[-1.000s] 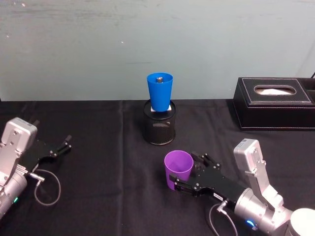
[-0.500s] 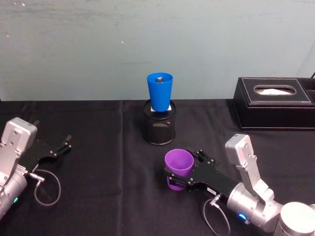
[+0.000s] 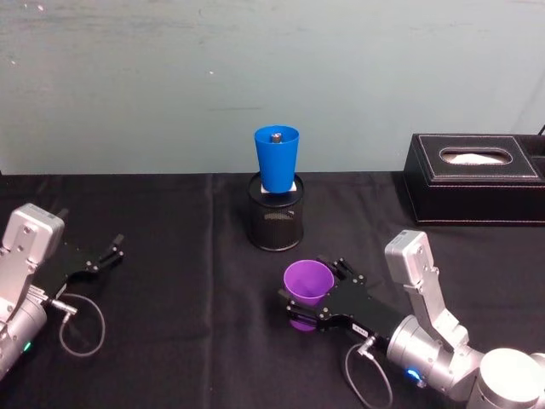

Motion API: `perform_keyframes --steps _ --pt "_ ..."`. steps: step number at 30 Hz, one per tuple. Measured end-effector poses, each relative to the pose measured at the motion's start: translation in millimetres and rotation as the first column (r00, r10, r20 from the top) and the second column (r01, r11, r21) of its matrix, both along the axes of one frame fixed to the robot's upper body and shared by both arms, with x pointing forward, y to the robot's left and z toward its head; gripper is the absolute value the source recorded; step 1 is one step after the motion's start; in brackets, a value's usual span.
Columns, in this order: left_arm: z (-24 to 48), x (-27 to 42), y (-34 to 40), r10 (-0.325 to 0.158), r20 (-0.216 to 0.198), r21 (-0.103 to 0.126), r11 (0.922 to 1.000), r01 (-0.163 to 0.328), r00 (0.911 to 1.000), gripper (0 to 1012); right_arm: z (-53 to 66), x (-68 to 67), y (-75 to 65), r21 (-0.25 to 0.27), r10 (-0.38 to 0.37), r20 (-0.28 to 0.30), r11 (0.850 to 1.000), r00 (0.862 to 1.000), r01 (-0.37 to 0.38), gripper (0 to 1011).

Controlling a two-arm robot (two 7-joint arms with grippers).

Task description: Pick up one cup with a gripper and tap it against the other cup.

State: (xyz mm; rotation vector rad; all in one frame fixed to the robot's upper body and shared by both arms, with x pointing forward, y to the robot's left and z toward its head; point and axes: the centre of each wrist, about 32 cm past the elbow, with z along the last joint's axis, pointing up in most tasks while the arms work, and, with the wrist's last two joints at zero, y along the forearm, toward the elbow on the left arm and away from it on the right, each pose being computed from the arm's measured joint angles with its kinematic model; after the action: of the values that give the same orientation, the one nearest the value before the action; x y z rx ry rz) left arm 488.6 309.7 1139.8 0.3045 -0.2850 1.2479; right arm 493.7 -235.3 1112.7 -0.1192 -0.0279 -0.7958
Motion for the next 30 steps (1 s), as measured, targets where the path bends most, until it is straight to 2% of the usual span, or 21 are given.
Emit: perform_keyframes --steps 21,27,30 --pt "0.0 0.0 0.0 0.000 0.000 0.000 1.0000 0.000 1.0000 1000 -2.6 -1.7 3.9 0.000 0.003 -0.004 1.000 1.000 -0.003 1004" --pt "0.0 0.0 0.0 0.000 0.000 0.000 1.0000 0.000 1.0000 1000 -2.6 -1.7 3.9 0.001 0.003 -0.004 1.000 1.000 -0.003 909" --pt "0.0 0.0 0.0 0.000 0.000 0.000 1.0000 0.000 1.0000 1000 -2.6 -1.7 3.9 0.001 0.003 -0.004 1.000 1.000 -0.003 812"
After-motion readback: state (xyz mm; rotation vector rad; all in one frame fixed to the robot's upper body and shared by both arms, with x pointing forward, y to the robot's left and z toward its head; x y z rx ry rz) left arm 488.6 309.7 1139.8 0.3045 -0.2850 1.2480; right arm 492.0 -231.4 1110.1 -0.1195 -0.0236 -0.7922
